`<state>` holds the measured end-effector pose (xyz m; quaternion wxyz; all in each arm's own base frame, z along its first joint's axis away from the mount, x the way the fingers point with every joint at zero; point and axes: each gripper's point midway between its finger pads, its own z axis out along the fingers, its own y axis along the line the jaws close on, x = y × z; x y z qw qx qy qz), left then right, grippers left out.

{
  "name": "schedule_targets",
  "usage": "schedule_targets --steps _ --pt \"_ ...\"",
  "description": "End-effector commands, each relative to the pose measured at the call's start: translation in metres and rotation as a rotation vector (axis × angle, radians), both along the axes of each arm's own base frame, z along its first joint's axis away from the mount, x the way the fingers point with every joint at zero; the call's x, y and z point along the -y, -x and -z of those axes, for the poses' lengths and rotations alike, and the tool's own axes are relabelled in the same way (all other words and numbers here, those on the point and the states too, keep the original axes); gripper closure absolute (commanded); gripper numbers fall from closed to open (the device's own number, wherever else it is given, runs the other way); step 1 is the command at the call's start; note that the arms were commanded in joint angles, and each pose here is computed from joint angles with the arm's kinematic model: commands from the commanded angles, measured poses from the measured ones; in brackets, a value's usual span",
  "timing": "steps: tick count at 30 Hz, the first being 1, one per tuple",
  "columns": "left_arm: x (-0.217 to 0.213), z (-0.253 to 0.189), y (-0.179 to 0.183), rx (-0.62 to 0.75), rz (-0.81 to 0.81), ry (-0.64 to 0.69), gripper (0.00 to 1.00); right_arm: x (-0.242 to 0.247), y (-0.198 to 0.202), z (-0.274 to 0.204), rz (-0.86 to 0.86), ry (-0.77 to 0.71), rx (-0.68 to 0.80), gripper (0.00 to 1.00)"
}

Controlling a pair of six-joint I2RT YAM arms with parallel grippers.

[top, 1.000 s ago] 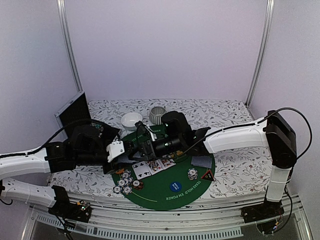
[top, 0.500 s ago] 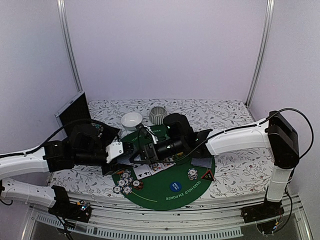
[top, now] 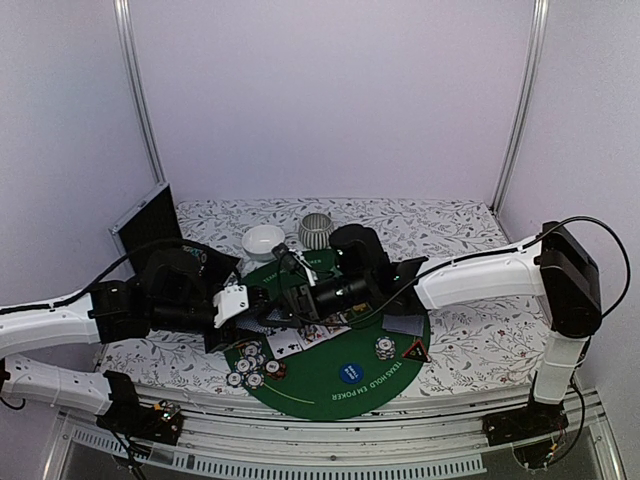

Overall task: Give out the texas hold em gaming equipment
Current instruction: Pass from the right arm to the left, then pick up the poker card from the face-down deck piles.

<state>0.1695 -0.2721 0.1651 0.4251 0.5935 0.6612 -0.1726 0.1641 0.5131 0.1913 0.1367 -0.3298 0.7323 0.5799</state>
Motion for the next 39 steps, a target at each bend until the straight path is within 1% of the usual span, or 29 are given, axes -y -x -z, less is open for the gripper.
schedule_targets --steps 1,3,5,10,14,15,18,26,31,35,39 --pt "0.006 -0.012 0.001 -0.003 0.010 0.029 0.69 0.003 -0.004 -0.023 0.014 -0.055 0.052 0.35" --pt "0.006 -0.011 0.001 -0.005 0.011 0.028 0.69 0.002 -0.008 -0.024 0.025 -0.058 0.059 0.32" --pt "0.006 -0.012 0.001 -0.005 0.011 0.029 0.69 0.000 -0.012 -0.022 0.042 -0.052 0.064 0.31" --pt "0.006 -0.013 0.001 -0.004 0.012 0.032 0.70 0.007 -0.029 -0.011 0.121 -0.012 0.062 0.33" --pt "0.006 -0.013 0.001 -0.001 0.011 0.034 0.70 0.014 -0.033 -0.011 0.144 0.000 0.068 0.37" --pt "0.006 -0.013 0.001 0.000 0.010 0.033 0.70 0.018 -0.031 -0.002 0.144 0.020 0.061 0.38" --pt "0.005 -0.013 0.000 0.001 0.006 0.032 0.70 0.022 -0.029 0.001 0.142 0.034 0.060 0.40" --pt "0.005 -0.013 -0.001 0.004 0.003 0.030 0.71 0.028 -0.029 -0.009 0.154 0.043 0.091 0.48" --pt "0.005 -0.013 0.000 0.002 0.002 0.030 0.70 0.027 -0.025 -0.008 0.131 0.056 0.077 0.53" --pt "0.005 -0.013 -0.001 0.003 0.001 0.031 0.70 0.027 -0.022 -0.009 0.115 0.053 0.069 0.52" --pt "0.005 -0.014 0.000 0.005 0.001 0.033 0.71 0.028 -0.021 -0.010 0.109 0.051 0.070 0.46"
